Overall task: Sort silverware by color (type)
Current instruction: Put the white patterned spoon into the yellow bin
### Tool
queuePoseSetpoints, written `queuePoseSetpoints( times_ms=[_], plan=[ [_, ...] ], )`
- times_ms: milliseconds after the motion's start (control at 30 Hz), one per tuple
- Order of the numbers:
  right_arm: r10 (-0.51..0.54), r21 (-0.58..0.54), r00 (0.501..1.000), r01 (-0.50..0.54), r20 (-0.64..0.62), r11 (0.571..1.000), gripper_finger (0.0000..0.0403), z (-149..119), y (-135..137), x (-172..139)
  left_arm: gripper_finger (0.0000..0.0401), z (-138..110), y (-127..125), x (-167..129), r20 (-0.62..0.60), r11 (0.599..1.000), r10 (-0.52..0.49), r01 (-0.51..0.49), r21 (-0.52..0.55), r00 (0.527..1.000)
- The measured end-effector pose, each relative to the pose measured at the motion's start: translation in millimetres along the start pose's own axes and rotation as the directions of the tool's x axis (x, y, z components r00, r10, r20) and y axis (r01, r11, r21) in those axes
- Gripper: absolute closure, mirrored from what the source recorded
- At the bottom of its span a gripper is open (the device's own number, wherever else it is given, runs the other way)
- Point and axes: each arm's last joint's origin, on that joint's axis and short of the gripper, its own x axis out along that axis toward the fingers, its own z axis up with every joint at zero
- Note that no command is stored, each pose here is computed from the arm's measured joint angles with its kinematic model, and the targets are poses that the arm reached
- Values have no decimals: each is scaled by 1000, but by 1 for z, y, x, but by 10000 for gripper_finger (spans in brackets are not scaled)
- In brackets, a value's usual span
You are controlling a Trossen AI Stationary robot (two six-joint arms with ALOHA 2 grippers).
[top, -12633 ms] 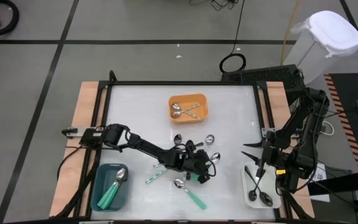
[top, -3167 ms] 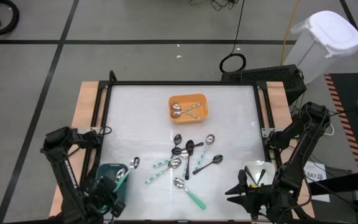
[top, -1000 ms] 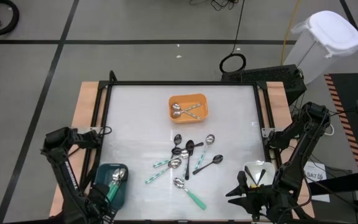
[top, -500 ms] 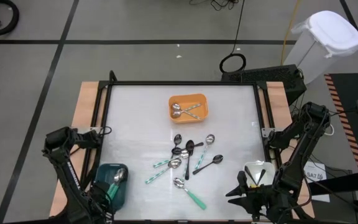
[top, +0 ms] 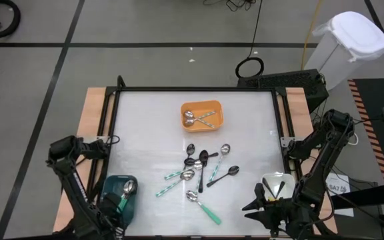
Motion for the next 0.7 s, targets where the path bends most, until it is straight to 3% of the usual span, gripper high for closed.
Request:
queuePoseSetpoints(
  times_ms=[367,700],
  plan=[
    [-21,33,1000,21,-7,999,294,0,-4,3,256,28,-18,-7,198,986,-127,101,136,972],
    [-69,-3,993,69,-93,998,294,-7,-18,13,256,72,-39,-14,489,957,-230,103,272,841]
  ],
)
